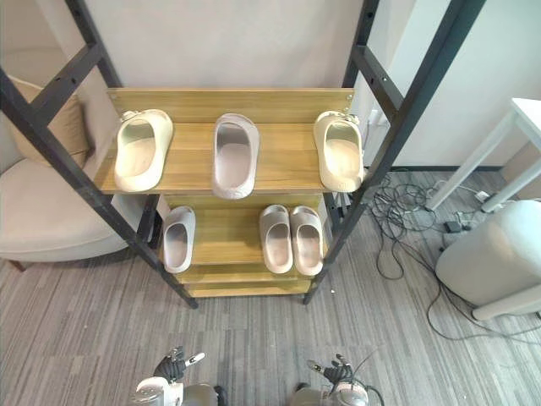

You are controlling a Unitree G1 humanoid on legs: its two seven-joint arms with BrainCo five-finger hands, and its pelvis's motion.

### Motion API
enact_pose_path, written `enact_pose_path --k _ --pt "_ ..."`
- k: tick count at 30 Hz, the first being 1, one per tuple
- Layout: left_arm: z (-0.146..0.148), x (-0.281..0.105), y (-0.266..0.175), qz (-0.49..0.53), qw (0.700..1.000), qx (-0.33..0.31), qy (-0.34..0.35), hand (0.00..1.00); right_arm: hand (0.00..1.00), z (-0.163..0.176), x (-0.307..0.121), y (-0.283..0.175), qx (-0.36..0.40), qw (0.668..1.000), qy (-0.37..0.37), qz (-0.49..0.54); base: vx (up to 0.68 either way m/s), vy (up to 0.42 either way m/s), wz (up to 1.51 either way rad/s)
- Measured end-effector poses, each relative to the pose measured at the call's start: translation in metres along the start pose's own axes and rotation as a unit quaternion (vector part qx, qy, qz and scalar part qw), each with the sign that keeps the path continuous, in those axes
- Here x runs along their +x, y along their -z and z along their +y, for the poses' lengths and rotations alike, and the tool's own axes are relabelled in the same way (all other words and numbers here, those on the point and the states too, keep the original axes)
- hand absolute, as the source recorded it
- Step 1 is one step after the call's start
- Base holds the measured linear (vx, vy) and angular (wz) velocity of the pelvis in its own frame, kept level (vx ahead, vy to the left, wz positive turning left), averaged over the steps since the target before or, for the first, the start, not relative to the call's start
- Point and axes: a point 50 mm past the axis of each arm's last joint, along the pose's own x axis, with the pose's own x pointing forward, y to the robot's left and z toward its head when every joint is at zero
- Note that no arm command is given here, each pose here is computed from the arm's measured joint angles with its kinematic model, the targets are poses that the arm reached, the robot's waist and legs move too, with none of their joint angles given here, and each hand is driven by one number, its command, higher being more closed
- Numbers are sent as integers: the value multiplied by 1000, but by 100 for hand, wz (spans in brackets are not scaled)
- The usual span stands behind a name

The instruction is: Organize the slippers on the shoe rack

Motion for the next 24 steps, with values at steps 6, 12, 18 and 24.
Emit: enact_pose_path --k 6,12,18,24 --pt "0 0 2 4 1000 13 3 0 0 10 -1 -4 -34 999 -19 -12 143 -14 12" --pt "-1 -1 5 7 1000 11 -5 0 0 46 -24 -63 -95 974 -74 -190 88 -10 -14" --pt "2 -2 6 6 1000 11 -23 0 0 74 -74 -104 -137 917 -109 -359 29 13 -11" --pt "5 -3 8 1 999 16 -31 0 0 79 -110 -133 -138 868 -102 -466 -23 31 -9"
